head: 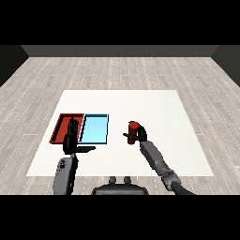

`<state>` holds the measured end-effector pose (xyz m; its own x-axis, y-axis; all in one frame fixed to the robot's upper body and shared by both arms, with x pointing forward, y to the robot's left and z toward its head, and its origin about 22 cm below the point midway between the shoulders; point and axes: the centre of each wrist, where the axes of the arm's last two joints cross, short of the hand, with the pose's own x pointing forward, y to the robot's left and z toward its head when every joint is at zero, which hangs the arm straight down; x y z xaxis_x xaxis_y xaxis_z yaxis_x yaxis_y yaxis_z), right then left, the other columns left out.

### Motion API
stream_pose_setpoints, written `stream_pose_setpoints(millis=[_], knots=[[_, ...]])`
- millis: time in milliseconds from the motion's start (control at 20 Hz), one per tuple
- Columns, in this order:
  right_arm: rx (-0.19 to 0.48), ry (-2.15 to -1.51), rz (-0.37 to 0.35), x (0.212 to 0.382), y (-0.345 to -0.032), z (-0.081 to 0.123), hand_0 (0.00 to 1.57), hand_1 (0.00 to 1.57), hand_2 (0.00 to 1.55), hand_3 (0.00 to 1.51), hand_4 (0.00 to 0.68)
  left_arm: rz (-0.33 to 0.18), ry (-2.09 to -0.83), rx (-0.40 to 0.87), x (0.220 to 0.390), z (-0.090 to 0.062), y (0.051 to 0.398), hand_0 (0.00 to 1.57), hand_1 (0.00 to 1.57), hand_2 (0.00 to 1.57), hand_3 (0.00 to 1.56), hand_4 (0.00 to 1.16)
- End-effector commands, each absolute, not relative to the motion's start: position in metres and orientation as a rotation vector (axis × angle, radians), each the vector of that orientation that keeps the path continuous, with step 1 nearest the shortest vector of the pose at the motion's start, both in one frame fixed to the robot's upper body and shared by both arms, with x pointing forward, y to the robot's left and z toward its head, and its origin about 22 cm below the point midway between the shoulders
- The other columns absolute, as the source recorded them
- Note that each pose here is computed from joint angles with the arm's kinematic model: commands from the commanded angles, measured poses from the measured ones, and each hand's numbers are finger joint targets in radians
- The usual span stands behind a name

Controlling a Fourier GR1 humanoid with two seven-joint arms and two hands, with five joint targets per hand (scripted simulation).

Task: Pick the red can and put it in the red box

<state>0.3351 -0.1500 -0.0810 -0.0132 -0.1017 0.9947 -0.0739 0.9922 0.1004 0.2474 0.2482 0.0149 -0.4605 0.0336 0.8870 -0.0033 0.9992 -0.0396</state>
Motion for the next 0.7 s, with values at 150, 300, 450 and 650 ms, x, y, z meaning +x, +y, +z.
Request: stream_pose_setpoints(millis=[150, 300, 450, 650], knots=[[0.059, -1.613, 0.000, 0.335, -0.132, -0.067, 1.47, 1.47, 1.45, 1.40, 0.589, 0.047, -2.039, -0.039, 0.257, 0.015, 0.245, 0.00, 0.00, 0.00, 0.00, 0.00], [0.068, -1.614, 0.009, 0.338, -0.149, -0.073, 1.48, 1.48, 1.44, 1.39, 0.598, 0.047, -2.037, -0.033, 0.247, 0.013, 0.242, 0.00, 0.00, 0.00, 0.00, 0.00], [0.052, -1.643, 0.042, 0.336, -0.122, -0.057, 1.44, 1.44, 1.43, 1.37, 0.599, 0.054, -2.033, -0.041, 0.236, 0.012, 0.248, 0.00, 0.00, 0.00, 0.00, 0.00], [0.059, -1.754, 0.070, 0.327, -0.131, -0.052, 1.43, 1.43, 1.43, 1.37, 0.623, -0.002, -2.040, -0.076, 0.228, 0.012, 0.254, 0.00, 0.00, 0.00, 0.00, 0.00]])
